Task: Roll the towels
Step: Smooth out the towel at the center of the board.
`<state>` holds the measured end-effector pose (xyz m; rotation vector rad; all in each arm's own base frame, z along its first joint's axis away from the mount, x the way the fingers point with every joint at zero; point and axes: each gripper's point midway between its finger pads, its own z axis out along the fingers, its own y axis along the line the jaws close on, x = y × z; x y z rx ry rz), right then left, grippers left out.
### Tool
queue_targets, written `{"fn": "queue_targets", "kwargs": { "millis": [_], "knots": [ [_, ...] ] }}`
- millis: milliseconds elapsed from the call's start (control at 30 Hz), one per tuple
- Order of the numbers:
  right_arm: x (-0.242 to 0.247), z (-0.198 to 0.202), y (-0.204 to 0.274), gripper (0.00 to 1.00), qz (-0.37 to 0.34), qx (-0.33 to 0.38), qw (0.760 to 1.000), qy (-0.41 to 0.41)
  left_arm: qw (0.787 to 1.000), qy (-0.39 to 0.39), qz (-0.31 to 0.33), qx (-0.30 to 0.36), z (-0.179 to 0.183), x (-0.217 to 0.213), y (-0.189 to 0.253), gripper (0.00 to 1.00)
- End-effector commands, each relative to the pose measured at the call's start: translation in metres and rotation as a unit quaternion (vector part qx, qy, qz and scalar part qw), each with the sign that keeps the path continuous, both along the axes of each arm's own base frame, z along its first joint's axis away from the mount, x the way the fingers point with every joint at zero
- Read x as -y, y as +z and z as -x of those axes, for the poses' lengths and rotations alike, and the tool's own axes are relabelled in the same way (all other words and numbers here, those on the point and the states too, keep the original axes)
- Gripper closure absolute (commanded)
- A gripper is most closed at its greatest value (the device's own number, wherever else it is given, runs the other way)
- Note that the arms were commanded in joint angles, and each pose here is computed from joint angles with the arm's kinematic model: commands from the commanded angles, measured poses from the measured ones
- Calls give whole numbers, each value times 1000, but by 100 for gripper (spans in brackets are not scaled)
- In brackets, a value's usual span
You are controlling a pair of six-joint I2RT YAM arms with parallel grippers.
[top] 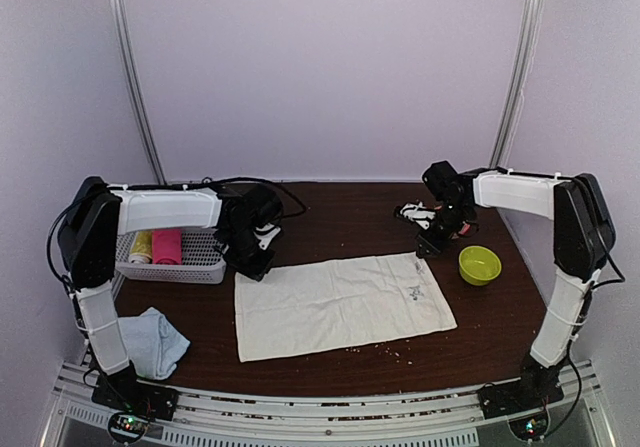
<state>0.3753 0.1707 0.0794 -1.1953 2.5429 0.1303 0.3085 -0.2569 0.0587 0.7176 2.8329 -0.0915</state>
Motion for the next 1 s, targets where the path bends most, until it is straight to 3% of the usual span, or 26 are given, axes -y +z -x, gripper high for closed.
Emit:
{"fn": "queue_targets", "kwargs": {
  "millis": [0,267,600,867,967],
  "knots": [
    [-7,-23,-7,71,-15,23,999,-43,999,24,-1,39,-26,6,-1,100],
    [0,-33,-33,70,4,28,997,-74,999,19,-18,34,-33,8,-24,100],
    [37,-13,-68,70,61,8,992,-111,998,9,-29,46,-58,12,-30,100],
    [63,3,-69,70,89,-7,987,-136,996,-9,-24,85,-87,25,-15,100],
    [56,5,-45,70,62,2,989,-131,995,-21,-5,97,-85,33,3,98]
  ]
}}
